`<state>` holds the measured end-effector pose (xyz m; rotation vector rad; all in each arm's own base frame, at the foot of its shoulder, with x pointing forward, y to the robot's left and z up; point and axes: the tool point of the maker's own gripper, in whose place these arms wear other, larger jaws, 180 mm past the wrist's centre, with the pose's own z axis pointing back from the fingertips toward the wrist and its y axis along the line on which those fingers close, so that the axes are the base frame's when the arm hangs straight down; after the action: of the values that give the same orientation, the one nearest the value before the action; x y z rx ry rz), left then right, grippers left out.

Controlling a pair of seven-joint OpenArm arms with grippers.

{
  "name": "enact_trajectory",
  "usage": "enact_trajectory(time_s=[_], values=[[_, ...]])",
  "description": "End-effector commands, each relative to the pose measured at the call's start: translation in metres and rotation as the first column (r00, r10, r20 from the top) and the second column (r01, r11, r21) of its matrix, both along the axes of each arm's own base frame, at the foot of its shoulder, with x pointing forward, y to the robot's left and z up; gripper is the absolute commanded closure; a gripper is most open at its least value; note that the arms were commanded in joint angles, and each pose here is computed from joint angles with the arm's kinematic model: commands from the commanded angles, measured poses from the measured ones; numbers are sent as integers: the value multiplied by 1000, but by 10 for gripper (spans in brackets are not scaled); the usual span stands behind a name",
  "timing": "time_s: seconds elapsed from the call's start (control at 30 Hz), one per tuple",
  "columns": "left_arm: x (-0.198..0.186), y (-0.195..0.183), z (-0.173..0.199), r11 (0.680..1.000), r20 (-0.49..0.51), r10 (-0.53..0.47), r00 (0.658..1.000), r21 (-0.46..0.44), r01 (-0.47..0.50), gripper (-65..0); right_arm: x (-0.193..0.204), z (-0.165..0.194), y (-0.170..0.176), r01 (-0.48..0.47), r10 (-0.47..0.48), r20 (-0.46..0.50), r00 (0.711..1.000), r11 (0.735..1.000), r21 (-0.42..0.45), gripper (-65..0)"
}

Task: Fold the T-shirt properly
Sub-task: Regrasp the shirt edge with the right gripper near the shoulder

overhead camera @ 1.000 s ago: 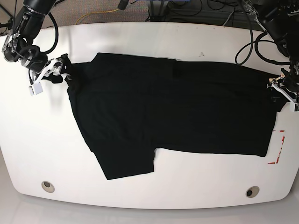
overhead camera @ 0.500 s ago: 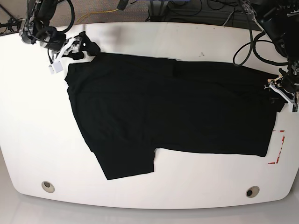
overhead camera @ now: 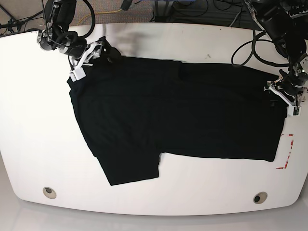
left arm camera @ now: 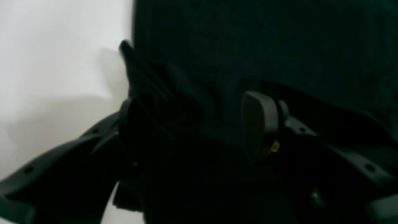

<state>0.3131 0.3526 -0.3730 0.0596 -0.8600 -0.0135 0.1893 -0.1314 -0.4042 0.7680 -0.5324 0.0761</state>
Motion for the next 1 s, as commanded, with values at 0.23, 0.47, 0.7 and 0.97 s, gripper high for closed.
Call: enact_trajectory(time_s=[0.23,0.47,0.7,0.97], values=[[4,11,16,1000,46,4,999,29,-5,-396,1,2,3,-23,23,0,1000,1000,-12,-301],[3,13,17,999,44,4,999,32,-5,-396,3,9,4,-46,46,21,999,998,-33,-94],[3,12,16,1000,44,4,999,30,-5,-396,6,36,13,-77,78,99,992,997,-12,0],[3,12,16,999,42,2,999,32,-4,-396,-10,70,12,-128,118,172,978,991,44,0]])
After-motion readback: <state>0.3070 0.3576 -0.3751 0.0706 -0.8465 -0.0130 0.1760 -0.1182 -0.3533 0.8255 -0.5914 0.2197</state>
